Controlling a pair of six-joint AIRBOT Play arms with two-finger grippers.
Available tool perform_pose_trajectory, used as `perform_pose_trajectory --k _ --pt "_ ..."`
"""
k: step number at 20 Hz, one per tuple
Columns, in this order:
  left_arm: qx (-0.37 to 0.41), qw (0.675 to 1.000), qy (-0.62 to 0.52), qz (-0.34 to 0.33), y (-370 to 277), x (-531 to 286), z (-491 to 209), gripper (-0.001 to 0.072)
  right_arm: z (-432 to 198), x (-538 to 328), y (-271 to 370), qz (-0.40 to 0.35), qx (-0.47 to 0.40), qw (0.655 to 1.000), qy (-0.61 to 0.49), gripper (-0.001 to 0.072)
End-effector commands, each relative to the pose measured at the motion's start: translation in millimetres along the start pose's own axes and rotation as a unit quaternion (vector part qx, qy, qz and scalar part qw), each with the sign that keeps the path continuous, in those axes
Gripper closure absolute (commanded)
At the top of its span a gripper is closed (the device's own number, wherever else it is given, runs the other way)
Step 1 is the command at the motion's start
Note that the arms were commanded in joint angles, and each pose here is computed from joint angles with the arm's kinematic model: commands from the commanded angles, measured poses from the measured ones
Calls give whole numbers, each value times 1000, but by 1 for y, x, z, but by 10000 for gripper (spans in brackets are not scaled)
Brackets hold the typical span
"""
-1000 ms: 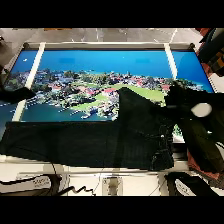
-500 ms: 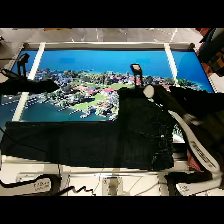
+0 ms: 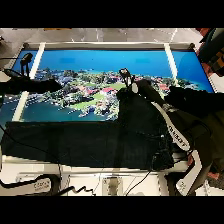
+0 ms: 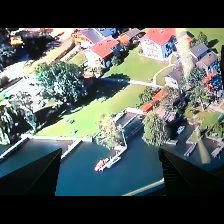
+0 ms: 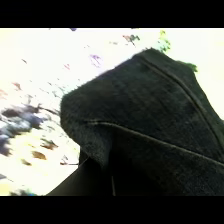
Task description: Fold the clothes and pants, and hang the long-sleeved shirts on hangers.
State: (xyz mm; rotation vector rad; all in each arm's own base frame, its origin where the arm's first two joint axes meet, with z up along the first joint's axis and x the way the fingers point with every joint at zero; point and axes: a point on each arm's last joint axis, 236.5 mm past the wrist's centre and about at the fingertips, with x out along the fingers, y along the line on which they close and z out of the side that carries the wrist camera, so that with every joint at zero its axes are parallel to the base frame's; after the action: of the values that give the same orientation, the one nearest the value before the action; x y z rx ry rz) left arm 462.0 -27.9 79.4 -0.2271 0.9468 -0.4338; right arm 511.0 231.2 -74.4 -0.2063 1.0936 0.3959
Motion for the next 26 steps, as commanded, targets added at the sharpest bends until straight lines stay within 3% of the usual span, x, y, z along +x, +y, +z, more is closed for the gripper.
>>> perform_pose_trajectory --k 1,5,9,15,22,24,26 --pt "1 1000 -1 0 0 0 1 14 -9 -1 -10 -25 -5 999 26 680" --pt "-2 1000 -4 -10 -7 1 2 14 28 -57 3 -19 -13 999 -32 682" --pt "-24 996 -33 -78 -46 3 19 14 35 -161 12 -8 -12 998 -61 682" --pt "28 989 28 -143 -125 38 -8 14 -126 -252 4 -21 -28 992 125 681" --pt "96 963 144 -207 -239 142 -95 14 -290 -275 0 -47 101 972 208 681" --pt "71 971 133 -187 -253 180 -104 14 -298 -274 1 -47 115 974 191 680" --pt "-11 983 105 -152 -253 213 -98 14 -294 -273 2 -42 117 976 178 680"
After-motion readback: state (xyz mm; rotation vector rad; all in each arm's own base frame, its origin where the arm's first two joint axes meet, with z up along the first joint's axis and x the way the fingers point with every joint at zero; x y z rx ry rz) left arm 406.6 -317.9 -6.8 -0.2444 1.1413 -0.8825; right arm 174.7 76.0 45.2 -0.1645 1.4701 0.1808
